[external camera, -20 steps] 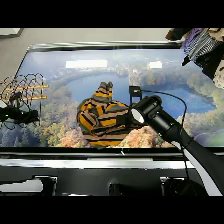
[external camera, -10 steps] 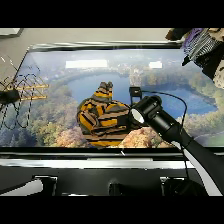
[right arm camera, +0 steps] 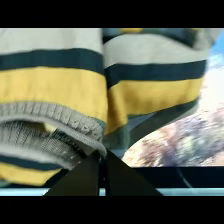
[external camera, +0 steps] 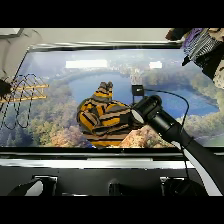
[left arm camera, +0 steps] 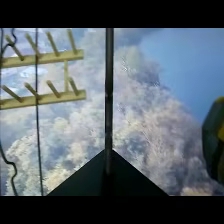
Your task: Fold the clothes and pants, and hang the long-sleeved shirts on hangers.
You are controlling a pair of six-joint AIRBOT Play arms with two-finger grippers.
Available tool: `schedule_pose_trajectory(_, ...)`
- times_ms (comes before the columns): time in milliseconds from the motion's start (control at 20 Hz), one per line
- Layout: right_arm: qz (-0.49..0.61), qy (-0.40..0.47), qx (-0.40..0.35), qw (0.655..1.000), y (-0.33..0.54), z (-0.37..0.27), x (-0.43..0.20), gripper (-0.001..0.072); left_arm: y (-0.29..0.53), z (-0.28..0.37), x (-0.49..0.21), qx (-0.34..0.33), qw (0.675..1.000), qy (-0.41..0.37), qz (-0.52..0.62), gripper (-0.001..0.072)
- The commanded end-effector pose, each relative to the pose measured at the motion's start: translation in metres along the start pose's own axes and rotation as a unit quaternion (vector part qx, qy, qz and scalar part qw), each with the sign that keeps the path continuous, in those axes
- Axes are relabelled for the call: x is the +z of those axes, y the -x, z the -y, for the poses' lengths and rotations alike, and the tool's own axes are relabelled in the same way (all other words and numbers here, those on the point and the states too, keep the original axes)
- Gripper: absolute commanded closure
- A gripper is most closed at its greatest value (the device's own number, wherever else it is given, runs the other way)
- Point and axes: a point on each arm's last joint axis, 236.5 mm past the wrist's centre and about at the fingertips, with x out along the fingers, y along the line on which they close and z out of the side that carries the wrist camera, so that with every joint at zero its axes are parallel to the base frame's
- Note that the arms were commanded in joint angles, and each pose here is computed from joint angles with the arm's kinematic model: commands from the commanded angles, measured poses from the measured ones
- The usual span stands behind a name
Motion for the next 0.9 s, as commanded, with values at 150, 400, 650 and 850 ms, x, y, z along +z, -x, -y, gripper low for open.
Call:
schedule_pose_trajectory(150, 0.050, -0.081, -0.045, 0.994, 0.001, 0.023, 0.022, 0.0685, 0.035, 0.138, -0.110, -0.131, 0.984, -0.118, -0.027, 0.0690)
schedule_pose_trajectory(400, 0.026, -0.161, -0.035, 0.986, -0.005, 0.041, 0.028, 0.0685, 0.049, 0.195, -0.164, -0.212, 0.961, -0.171, -0.045, 0.0689)
schedule_pose_trajectory(650, -0.029, -0.186, 0.053, 0.981, -0.012, 0.044, 0.037, 0.0685, 0.056, 0.225, -0.184, -0.259, 0.937, -0.229, -0.056, 0.0692)
schedule_pose_trajectory(850, -0.026, -0.193, 0.059, 0.979, -0.018, 0.044, 0.042, 0.0685, 0.062, 0.236, -0.189, -0.277, 0.927, -0.245, -0.056, 0.0691)
